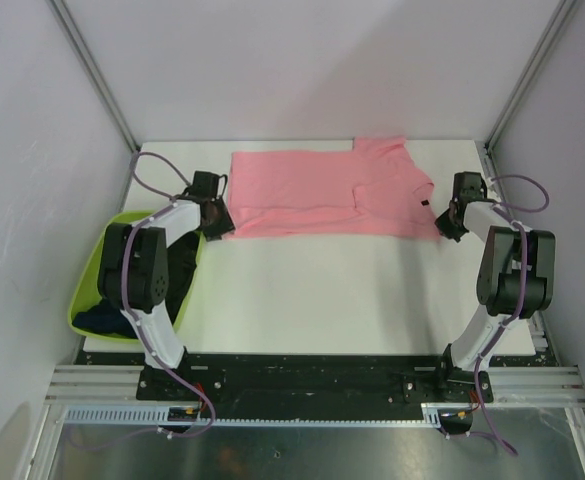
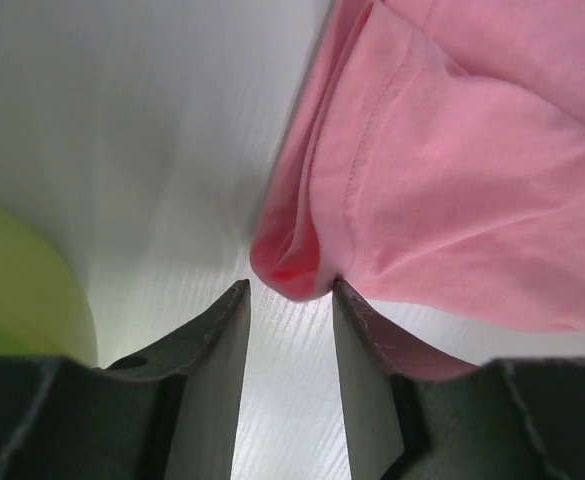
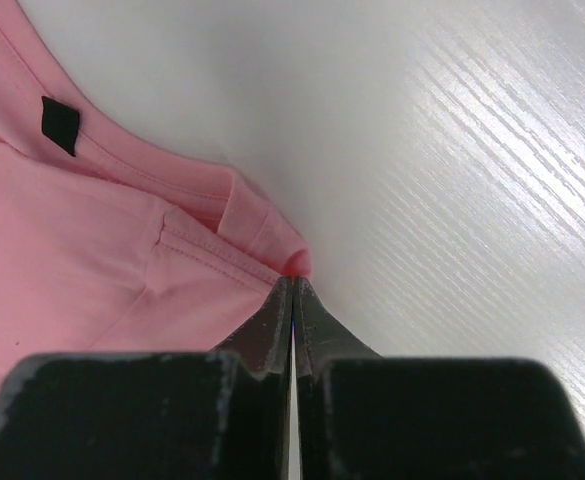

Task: Fold and stack the t-shirts
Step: Fold the flattened tshirt in 1/3 of the way

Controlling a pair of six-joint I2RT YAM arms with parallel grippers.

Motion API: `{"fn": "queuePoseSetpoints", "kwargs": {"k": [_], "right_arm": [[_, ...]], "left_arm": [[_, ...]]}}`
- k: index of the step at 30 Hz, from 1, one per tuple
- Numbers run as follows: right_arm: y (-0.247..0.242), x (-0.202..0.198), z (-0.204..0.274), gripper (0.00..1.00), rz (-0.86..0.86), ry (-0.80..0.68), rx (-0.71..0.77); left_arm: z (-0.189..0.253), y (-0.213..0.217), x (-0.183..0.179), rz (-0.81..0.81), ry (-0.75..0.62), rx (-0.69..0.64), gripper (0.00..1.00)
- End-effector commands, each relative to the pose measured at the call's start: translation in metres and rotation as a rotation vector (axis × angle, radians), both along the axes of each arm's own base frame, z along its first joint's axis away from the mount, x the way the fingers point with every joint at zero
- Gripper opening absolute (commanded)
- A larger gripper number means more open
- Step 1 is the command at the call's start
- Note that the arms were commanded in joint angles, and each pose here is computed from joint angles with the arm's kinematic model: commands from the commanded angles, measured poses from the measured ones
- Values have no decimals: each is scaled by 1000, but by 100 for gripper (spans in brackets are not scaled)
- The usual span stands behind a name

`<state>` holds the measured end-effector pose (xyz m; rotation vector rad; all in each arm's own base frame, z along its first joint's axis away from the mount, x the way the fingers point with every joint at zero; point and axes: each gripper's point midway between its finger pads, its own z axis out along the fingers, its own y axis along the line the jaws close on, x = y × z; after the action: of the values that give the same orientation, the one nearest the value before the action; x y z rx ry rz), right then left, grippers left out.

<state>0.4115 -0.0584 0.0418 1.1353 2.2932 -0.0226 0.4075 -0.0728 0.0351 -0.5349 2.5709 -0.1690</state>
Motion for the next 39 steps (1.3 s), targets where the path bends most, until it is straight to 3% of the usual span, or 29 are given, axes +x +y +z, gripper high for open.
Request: {"fn": "queuePoseSetpoints", "kwargs": {"k": [1, 13, 17, 23, 26, 30, 39], "right_arm": [[-9, 8, 12, 0, -1, -23, -29], [-19, 8, 19, 0, -3, -5, -56], [-22, 6, 17, 0, -5, 5, -57], [-23, 6, 18, 0, -3, 5, -58], [-24, 7, 19, 0, -4, 5, -59], [-27, 6, 23, 0, -9, 13, -64], [-39, -22, 32, 0, -87, 110, -71]], "left_arm": [[-1, 0, 11, -10, -22, 47, 43], [-1, 18, 18, 82, -45, 169, 38], [5, 18, 23, 88, -65, 168, 39], [-1, 7, 27, 48, -52, 149, 32], [-4, 1, 30, 33, -48, 143, 24], [-6, -7, 28, 28, -43, 124, 3], [11, 3, -3, 81, -30, 137, 0]]}}
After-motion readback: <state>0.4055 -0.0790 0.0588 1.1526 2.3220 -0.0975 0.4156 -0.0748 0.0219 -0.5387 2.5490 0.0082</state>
